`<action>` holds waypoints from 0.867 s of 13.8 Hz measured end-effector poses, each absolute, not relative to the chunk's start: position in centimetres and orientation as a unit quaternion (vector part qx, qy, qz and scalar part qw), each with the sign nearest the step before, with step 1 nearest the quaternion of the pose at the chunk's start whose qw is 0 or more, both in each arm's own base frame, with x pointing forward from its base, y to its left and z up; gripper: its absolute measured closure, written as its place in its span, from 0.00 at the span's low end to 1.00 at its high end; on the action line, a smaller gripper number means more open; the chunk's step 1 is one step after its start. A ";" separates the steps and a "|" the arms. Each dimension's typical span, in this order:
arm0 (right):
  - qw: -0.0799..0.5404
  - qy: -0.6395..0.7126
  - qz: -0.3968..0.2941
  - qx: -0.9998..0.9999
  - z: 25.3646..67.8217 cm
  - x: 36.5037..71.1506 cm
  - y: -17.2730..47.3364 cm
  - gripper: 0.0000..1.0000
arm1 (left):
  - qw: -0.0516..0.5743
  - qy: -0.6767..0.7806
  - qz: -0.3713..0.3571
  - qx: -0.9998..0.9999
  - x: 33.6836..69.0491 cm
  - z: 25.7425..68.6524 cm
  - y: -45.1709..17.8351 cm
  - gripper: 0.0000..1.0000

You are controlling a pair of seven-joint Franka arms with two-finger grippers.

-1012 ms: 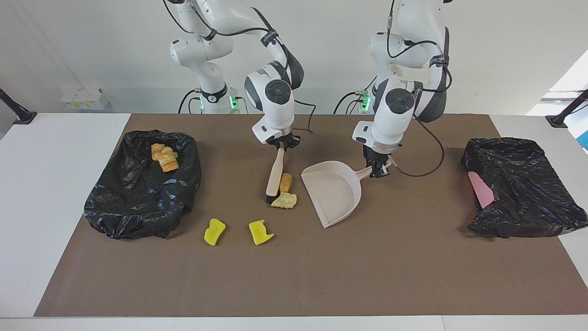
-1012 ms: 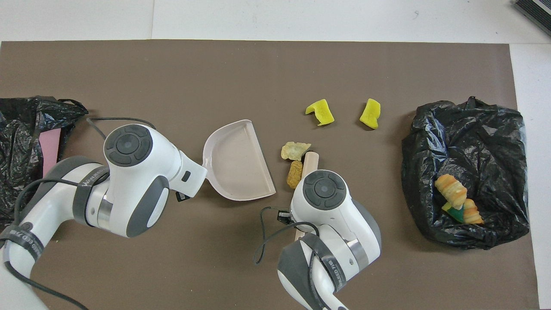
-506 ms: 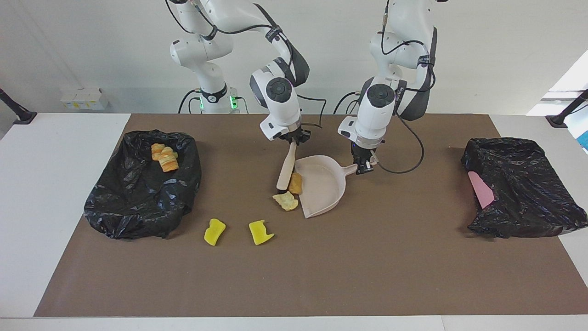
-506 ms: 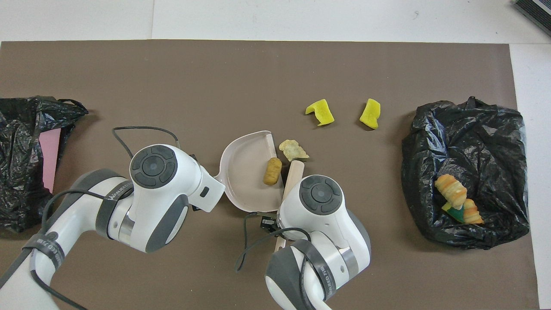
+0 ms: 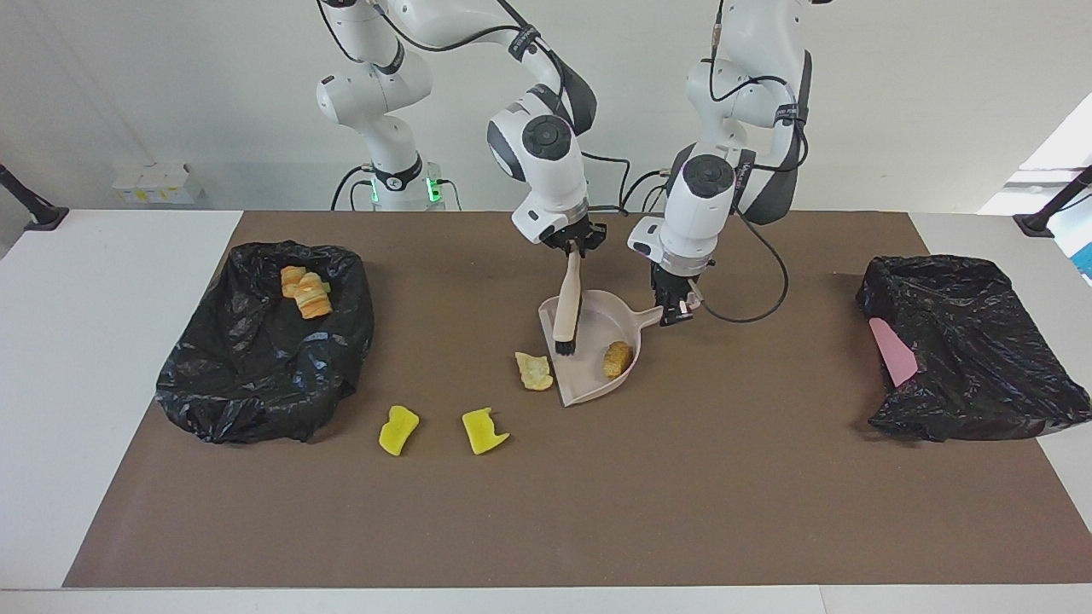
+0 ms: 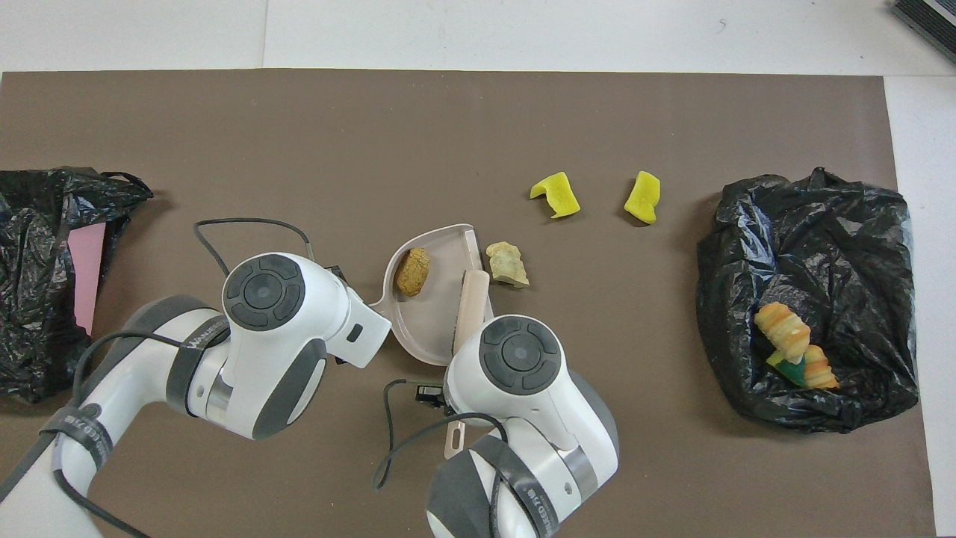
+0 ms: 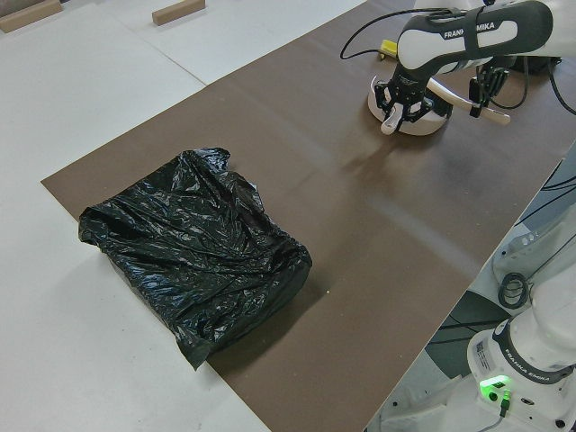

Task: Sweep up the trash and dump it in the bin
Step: 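Move the brush past the yellow sponges with the right gripper, then sweep the yellow sponges into the dustpan with the right gripper's brush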

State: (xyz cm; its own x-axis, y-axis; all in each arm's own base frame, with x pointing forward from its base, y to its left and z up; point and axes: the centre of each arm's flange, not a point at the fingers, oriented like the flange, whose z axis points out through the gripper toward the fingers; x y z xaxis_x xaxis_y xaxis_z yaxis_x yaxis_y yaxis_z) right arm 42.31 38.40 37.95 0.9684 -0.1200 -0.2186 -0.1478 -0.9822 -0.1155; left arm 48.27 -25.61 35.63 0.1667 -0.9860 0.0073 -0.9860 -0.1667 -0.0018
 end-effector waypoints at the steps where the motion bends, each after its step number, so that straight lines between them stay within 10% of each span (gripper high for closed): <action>1: 0.050 0.057 0.094 -0.993 38.2 43.3 37.3 0.74 | 0.003 -0.644 0.004 0.765 48.3 35.6 -25.6 0.69; 12: -0.113 0.028 0.056 -0.992 38.7 58.7 16.8 0.74 | 0.004 -0.599 0.003 0.801 48.5 35.5 -25.0 0.69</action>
State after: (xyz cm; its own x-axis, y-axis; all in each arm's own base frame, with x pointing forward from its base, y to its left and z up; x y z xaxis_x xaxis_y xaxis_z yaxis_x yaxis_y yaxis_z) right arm 58.70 16.79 38.67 0.9922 -0.0685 -0.1041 -0.0433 -0.9729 0.2269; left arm 48.48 -25.04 35.48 0.2822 -0.9593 0.0103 -0.9593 -0.2822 0.0032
